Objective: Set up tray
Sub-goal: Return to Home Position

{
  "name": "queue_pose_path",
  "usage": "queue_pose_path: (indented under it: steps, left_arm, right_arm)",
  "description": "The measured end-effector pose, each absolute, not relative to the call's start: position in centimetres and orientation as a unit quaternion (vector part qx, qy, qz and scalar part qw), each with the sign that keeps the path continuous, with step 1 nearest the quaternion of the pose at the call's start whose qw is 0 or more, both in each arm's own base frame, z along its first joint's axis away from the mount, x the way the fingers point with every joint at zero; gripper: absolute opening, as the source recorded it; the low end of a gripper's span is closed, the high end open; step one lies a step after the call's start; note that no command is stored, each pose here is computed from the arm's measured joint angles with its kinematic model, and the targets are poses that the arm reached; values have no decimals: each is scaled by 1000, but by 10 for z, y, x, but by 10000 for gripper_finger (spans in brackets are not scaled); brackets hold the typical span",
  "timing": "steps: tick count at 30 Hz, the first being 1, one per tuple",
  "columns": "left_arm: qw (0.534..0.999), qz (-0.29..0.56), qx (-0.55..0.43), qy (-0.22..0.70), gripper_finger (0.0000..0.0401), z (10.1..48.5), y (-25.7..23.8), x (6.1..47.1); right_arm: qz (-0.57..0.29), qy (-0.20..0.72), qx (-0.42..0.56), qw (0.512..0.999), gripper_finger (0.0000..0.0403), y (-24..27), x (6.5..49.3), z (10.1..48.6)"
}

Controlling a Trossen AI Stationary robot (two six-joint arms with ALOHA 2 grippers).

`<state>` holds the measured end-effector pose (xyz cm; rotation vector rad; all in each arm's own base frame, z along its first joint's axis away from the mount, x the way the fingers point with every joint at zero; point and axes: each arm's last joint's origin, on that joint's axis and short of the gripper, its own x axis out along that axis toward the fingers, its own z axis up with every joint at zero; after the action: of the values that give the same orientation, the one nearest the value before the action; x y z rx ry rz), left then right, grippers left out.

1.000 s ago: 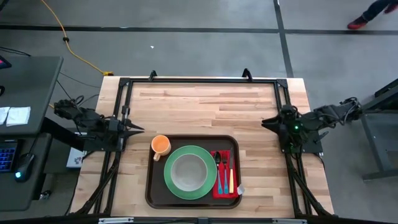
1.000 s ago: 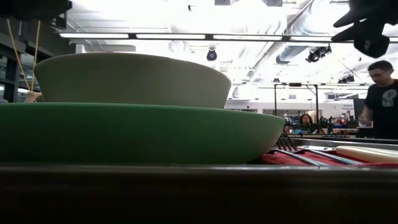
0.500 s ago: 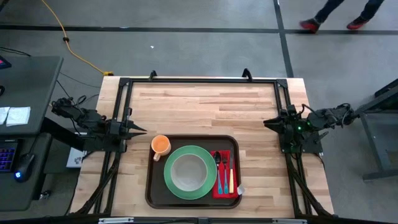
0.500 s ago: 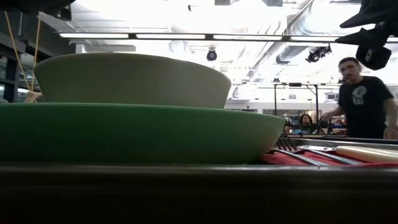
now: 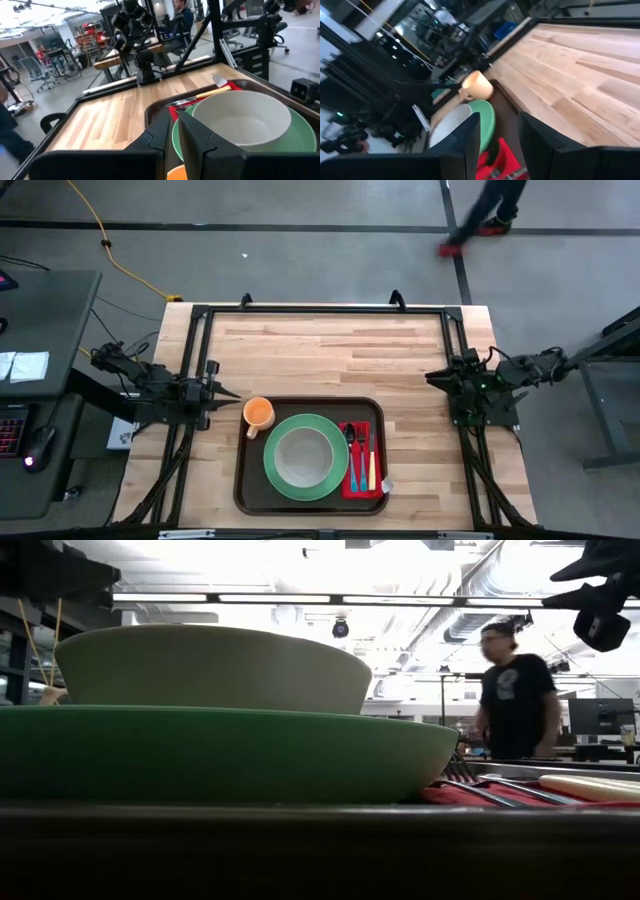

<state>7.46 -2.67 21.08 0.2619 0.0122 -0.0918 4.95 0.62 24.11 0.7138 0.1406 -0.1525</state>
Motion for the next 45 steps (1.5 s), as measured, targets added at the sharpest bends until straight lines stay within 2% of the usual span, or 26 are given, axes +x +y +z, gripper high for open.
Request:
queue_pose_path:
  steps: [6,14,35,45]
  left_arm:
    - [987,-50,151,6,69,209,-27,75]
    - [985,-51,164,5,69,209,-27,75]
    - [981,-18,190,17,69,193,-28,81]
    - [972,25,222,67,69,184,-25,80]
  right_arm:
    - [-26,32,346,937,110,16,70,221]
    - [0,49,388,920,110,26,88,173]
    - [-46,29,309,950,110,14,89,177]
    - [-51,54,266,961,110,9,90,172]
